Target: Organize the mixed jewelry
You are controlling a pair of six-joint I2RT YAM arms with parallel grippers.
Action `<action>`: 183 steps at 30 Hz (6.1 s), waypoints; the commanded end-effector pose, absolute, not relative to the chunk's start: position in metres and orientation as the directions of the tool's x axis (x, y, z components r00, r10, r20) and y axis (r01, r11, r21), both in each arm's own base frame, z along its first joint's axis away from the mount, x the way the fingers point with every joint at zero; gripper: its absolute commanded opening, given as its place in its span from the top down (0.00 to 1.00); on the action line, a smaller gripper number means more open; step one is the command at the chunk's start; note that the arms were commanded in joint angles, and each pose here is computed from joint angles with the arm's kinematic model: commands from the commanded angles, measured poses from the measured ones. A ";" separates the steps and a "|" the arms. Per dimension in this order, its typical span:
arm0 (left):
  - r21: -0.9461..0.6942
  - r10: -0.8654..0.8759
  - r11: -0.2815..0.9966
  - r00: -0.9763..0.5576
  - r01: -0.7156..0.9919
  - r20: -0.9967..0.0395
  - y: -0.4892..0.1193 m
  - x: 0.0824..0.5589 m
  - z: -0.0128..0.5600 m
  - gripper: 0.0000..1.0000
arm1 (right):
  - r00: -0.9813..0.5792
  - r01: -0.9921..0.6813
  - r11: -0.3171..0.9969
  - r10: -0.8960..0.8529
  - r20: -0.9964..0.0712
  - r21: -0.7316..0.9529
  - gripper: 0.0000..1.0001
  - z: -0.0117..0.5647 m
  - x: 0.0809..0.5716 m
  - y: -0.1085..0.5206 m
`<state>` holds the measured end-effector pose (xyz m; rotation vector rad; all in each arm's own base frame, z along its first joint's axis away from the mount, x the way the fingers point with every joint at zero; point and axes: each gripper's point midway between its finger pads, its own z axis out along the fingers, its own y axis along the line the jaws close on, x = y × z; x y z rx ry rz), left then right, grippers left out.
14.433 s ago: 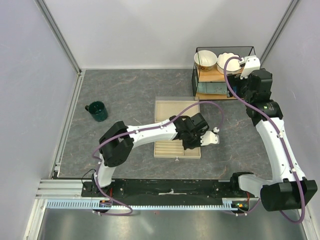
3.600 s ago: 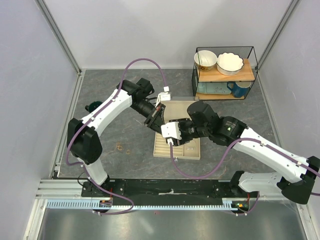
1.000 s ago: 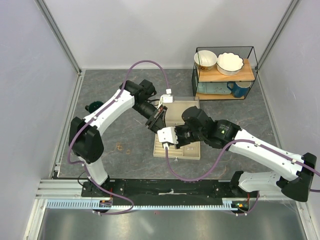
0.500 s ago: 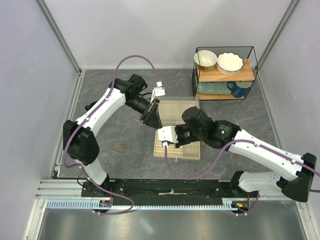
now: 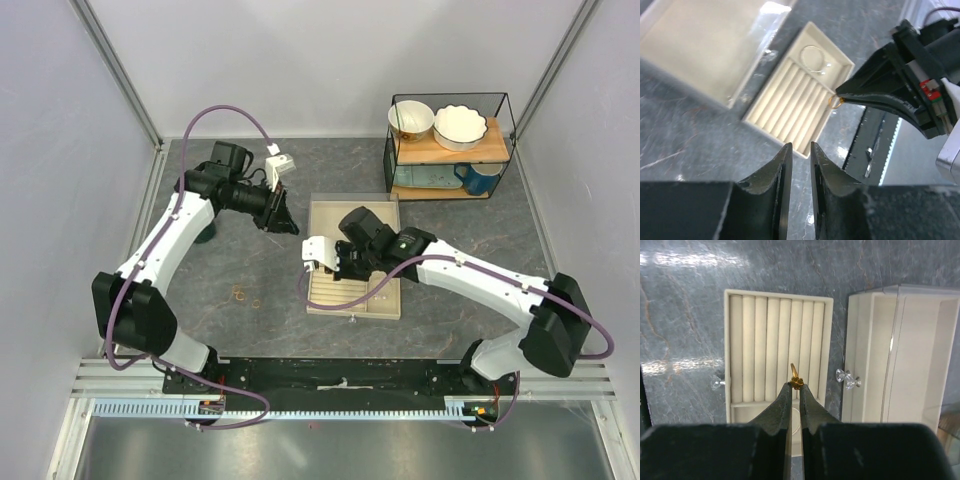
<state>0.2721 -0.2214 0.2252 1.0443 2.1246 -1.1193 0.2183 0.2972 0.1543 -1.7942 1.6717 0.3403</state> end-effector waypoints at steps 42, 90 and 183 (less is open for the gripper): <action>-0.416 0.365 0.489 -0.613 0.767 -0.701 -0.193 0.285 0.190 0.73 | -0.129 -0.957 0.213 -0.919 -0.374 -0.194 1.00 0.064 0.268 0.258; -0.413 0.367 0.502 -0.620 0.760 -0.693 -0.189 0.281 0.182 0.75 | -0.195 -0.958 0.255 -0.915 -0.354 -0.131 1.00 0.035 0.255 0.254; -0.222 0.517 0.563 -0.549 0.796 -0.657 -0.143 0.259 0.138 0.71 | -0.121 -0.951 0.250 -0.845 -0.522 -0.184 0.60 0.132 0.248 0.269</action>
